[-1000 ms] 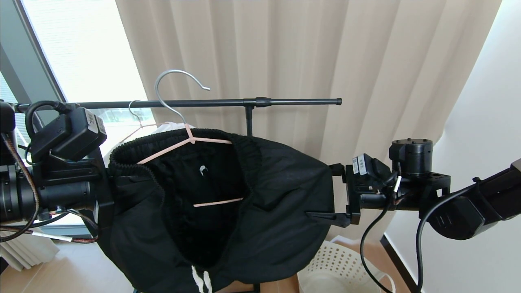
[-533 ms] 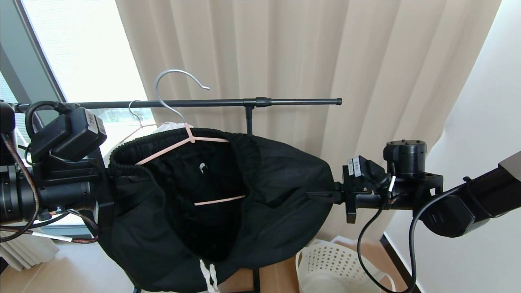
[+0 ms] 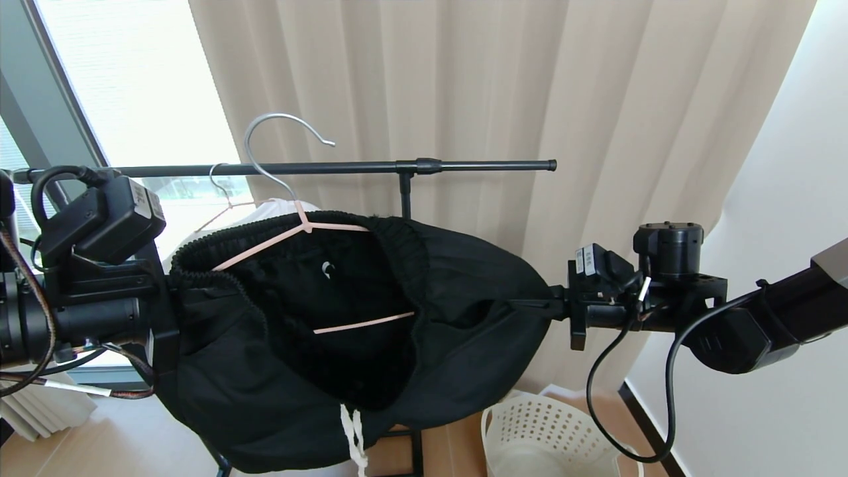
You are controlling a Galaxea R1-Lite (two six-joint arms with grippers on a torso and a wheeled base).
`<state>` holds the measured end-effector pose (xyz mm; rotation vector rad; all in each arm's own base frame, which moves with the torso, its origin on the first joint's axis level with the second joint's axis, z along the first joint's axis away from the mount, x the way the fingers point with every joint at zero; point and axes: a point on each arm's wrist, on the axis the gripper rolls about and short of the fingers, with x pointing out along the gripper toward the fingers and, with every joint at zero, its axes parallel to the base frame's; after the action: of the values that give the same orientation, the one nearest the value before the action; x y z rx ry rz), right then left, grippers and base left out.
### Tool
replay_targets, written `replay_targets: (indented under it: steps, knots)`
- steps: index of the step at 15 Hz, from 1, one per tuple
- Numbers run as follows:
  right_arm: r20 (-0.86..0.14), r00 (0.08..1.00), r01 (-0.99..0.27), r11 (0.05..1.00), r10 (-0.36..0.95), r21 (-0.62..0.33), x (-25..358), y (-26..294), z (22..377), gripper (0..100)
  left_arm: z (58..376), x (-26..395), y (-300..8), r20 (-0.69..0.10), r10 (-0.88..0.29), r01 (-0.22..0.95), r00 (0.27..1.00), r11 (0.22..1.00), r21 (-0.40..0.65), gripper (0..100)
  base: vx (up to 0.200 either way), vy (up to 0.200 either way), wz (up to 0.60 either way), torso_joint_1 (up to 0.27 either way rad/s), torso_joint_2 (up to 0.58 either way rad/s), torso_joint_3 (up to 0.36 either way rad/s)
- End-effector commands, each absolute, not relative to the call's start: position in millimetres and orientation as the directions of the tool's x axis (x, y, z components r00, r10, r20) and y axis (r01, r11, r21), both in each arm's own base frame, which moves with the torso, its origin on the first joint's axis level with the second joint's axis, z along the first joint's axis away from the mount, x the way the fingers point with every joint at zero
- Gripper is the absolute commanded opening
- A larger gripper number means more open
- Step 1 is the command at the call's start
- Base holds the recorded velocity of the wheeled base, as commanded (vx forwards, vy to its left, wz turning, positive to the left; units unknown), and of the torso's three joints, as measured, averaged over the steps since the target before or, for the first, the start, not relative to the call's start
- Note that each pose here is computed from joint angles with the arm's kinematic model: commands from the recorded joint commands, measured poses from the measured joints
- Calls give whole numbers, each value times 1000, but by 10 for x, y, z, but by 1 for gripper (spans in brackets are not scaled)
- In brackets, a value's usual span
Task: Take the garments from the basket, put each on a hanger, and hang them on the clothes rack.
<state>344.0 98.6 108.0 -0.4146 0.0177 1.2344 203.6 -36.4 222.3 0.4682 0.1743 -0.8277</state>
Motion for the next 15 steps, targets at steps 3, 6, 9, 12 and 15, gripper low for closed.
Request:
replay_targets:
  steps: [3,6,9,12,15]
  knots:
    - [-234,360,-911,286,903,-299,3500,916,1063,0,2210,2016,-306,-329,-649,728,686,600,332,0,0,0,0,0,0,0]
    - [-234,370,-907,296,899,-299,3530,882,1053,0,2223,2004,-296,-324,-646,723,691,604,335,0,0,0,0,0,0,0]
    - [-233,372,-907,297,899,-300,3534,877,1056,0,2223,2006,-281,-324,-641,718,695,610,335,0,0,0,0,0,0,0]
    - [-234,371,-907,297,899,-299,3513,873,1072,0,2219,2021,-288,-327,-643,721,693,608,333,0,0,0,0,0,0,0]
    - [-238,368,-910,295,899,-292,3492,869,1071,0,2216,2025,-285,-328,-641,720,694,612,328,0,0,0,0,0,0,0]
